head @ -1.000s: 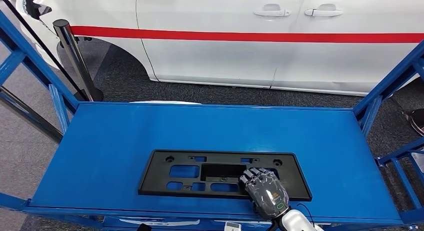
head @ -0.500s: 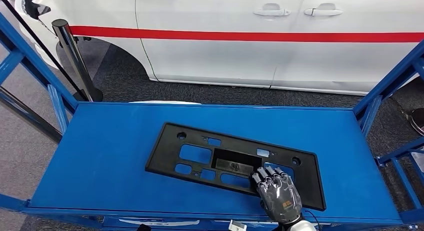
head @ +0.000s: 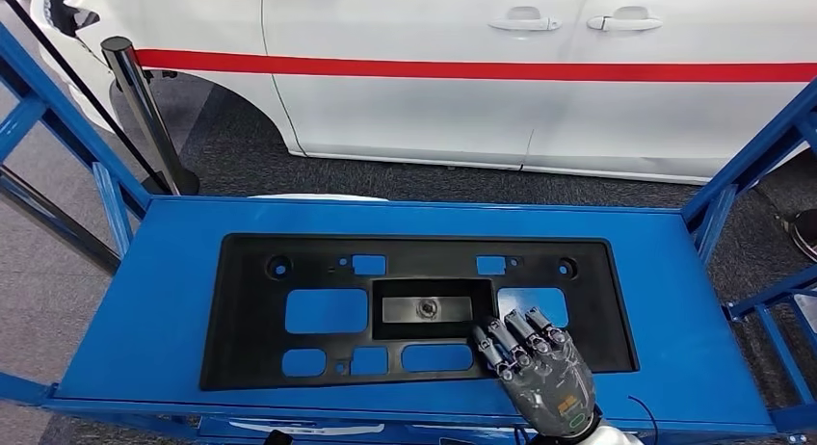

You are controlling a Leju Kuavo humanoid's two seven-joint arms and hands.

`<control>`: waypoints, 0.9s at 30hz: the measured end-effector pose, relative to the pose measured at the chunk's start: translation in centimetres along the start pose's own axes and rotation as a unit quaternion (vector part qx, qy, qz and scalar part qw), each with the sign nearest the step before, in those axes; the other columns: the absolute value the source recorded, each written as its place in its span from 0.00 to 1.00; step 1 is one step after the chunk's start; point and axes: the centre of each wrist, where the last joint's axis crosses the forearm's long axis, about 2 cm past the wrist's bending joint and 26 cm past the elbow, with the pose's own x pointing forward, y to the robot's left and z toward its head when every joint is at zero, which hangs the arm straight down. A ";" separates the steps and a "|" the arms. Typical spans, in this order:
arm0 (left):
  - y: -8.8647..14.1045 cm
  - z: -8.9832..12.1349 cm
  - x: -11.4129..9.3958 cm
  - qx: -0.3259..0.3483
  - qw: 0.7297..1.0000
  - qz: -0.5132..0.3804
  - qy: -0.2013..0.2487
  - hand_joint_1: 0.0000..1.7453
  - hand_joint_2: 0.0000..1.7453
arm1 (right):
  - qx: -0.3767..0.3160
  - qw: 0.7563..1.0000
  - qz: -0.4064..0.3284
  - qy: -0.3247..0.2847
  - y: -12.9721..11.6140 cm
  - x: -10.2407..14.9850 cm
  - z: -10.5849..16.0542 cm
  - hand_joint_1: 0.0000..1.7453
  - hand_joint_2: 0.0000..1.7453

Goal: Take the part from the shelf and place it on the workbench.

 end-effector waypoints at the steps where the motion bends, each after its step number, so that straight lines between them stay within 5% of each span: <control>1: 0.0 0.0 0.0 -0.001 1.000 0.000 0.000 0.00 0.00 | -0.005 1.000 0.001 0.002 -0.1 0.0 -0.3 1.00 1.00; 17: 0.0 -0.1 0.2 -0.006 1.000 -0.004 -0.003 0.00 0.00 | -0.040 0.998 -0.025 0.035 0.2 1.6 -3.0 1.00 1.00; 21: 0.1 -0.2 0.4 -0.007 1.000 -0.002 -0.004 0.00 1.00 | -0.049 0.997 -0.048 0.043 0.9 2.7 -4.4 1.00 1.00; 27: 0.0 -0.1 0.3 -0.021 1.000 0.007 -0.013 0.00 1.00 | -0.040 0.995 -0.067 0.062 1.8 3.7 -4.9 1.00 1.00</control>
